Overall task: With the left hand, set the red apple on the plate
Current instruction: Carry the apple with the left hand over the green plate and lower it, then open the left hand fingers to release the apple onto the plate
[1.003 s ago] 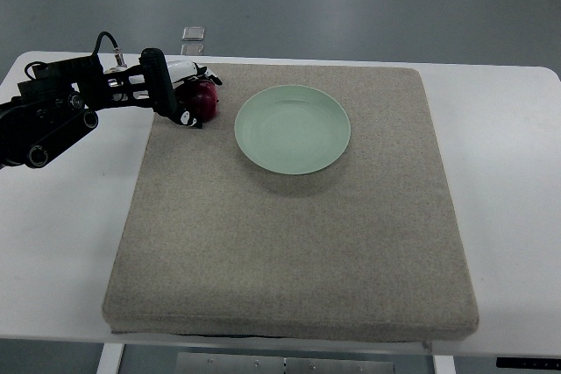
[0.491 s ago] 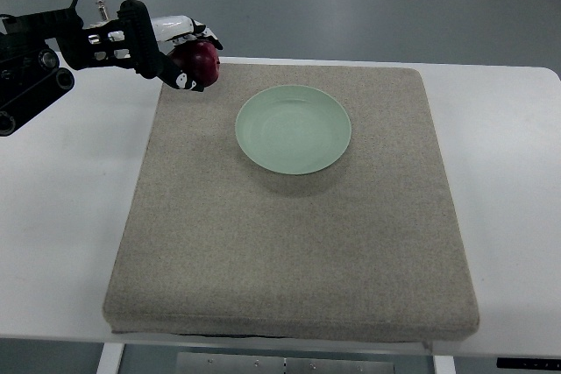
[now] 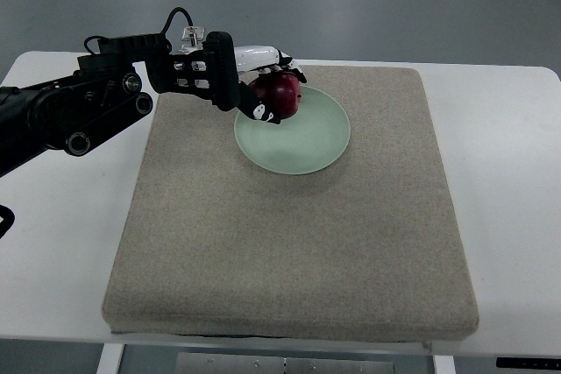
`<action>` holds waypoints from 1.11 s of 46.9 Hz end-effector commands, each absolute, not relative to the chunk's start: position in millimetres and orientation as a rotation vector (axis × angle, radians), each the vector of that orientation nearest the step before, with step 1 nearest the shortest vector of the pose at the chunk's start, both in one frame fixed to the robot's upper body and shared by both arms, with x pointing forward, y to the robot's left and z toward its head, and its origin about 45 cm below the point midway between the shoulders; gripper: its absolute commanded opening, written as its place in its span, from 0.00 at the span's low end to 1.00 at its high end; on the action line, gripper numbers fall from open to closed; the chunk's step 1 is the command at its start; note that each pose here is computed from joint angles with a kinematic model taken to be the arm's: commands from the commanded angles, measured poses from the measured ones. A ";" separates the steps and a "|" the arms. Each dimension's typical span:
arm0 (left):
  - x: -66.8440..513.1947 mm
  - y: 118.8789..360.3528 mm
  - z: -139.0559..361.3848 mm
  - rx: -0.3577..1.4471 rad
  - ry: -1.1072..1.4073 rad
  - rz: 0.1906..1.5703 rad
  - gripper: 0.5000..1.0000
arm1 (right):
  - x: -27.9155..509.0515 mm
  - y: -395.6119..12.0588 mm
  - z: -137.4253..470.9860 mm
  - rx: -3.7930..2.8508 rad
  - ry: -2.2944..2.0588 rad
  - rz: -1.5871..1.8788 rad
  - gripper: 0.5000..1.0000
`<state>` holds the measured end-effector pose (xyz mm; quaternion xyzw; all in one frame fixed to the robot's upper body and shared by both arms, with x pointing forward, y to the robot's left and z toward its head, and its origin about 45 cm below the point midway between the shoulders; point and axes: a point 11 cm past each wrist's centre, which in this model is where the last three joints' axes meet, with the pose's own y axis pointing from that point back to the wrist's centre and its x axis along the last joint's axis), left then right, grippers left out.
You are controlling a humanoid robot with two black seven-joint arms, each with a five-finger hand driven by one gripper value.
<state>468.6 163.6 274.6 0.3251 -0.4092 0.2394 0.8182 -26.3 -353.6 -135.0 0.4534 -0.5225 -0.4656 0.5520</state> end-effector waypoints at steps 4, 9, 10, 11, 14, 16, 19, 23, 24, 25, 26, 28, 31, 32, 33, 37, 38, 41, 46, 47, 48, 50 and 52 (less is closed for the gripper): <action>468.5 162.1 262.5 0.716 -0.876 0.507 0.00 | -26.3 -353.6 -135.0 1.073 -1.234 -1.100 0.86; 468.4 159.3 259.4 0.712 -0.874 0.513 0.00 | -26.3 -353.6 -135.0 1.072 -1.236 -1.101 0.86; 468.5 159.6 258.3 0.713 -0.872 0.514 0.00 | -26.3 -353.6 -135.0 1.073 -1.234 -1.100 0.86; 468.7 159.3 258.4 0.712 -0.871 0.515 0.00 | -26.3 -353.6 -135.0 1.072 -1.236 -1.101 0.86; 469.3 160.5 257.2 0.716 -0.869 0.519 0.00 | -26.3 -353.6 -135.0 1.072 -1.236 -1.101 0.86; 469.2 161.1 256.0 0.718 -0.867 0.519 0.00 | -26.3 -353.6 -135.0 1.073 -1.234 -1.100 0.86; 469.2 162.6 253.6 0.724 -0.863 0.520 0.00 | -26.3 -353.6 -135.0 1.072 -1.236 -1.101 0.86; 468.2 162.9 246.8 0.730 -0.848 0.520 0.00 | -26.3 -353.6 -135.0 1.073 -1.234 -1.100 0.86; 468.7 163.4 246.3 0.732 -0.847 0.522 0.00 | -26.3 -353.6 -135.0 1.073 -1.234 -1.100 0.86; 469.2 164.4 246.0 0.734 -0.846 0.524 0.00 | -26.3 -353.6 -135.0 1.072 -1.236 -1.101 0.86; 469.2 164.7 244.9 0.736 -0.844 0.525 0.00 | -26.3 -353.6 -135.0 1.072 -1.236 -1.101 0.86; 468.0 165.5 242.0 0.738 -0.838 0.524 0.09 | -26.3 -353.6 -135.0 1.072 -1.236 -1.101 0.86; 467.3 165.1 240.5 0.737 -0.833 0.523 0.15 | -26.3 -353.6 -135.0 1.073 -1.234 -1.100 0.86; 468.0 166.1 241.2 0.739 -0.835 0.526 0.20 | -26.3 -353.6 -135.0 1.072 -1.237 -1.102 0.86; 467.6 164.9 241.2 0.736 -0.834 0.524 0.28 | -26.3 -353.6 -135.0 1.072 -1.236 -1.101 0.86; 467.8 165.3 241.1 0.737 -0.833 0.525 0.56 | -26.3 -353.6 -135.0 1.072 -1.236 -1.101 0.86; 467.3 165.0 240.5 0.736 -0.832 0.524 0.60 | -26.3 -353.6 -135.0 1.073 -1.234 -1.100 0.86; 467.3 165.0 240.6 0.735 -0.831 0.525 0.73 | -26.3 -353.6 -135.0 1.073 -1.234 -1.100 0.86; 467.4 165.0 240.8 0.729 -0.820 0.531 0.94 | -26.3 -353.6 -135.0 1.073 -1.234 -1.100 0.86; 467.2 164.5 240.9 0.728 -0.820 0.530 0.96 | -26.3 -353.6 -135.0 1.072 -1.236 -1.101 0.86; 467.2 164.5 241.0 0.727 -0.819 0.530 0.98 | -26.3 -353.6 -135.0 1.073 -1.234 -1.100 0.86; 467.1 164.8 241.1 0.727 -0.817 0.530 0.99 | -26.3 -353.6 -135.0 1.072 -1.236 -1.101 0.86; 467.0 164.3 241.7 0.724 -0.816 0.531 0.99 | -26.3 -353.6 -135.0 1.072 -1.236 -1.101 0.86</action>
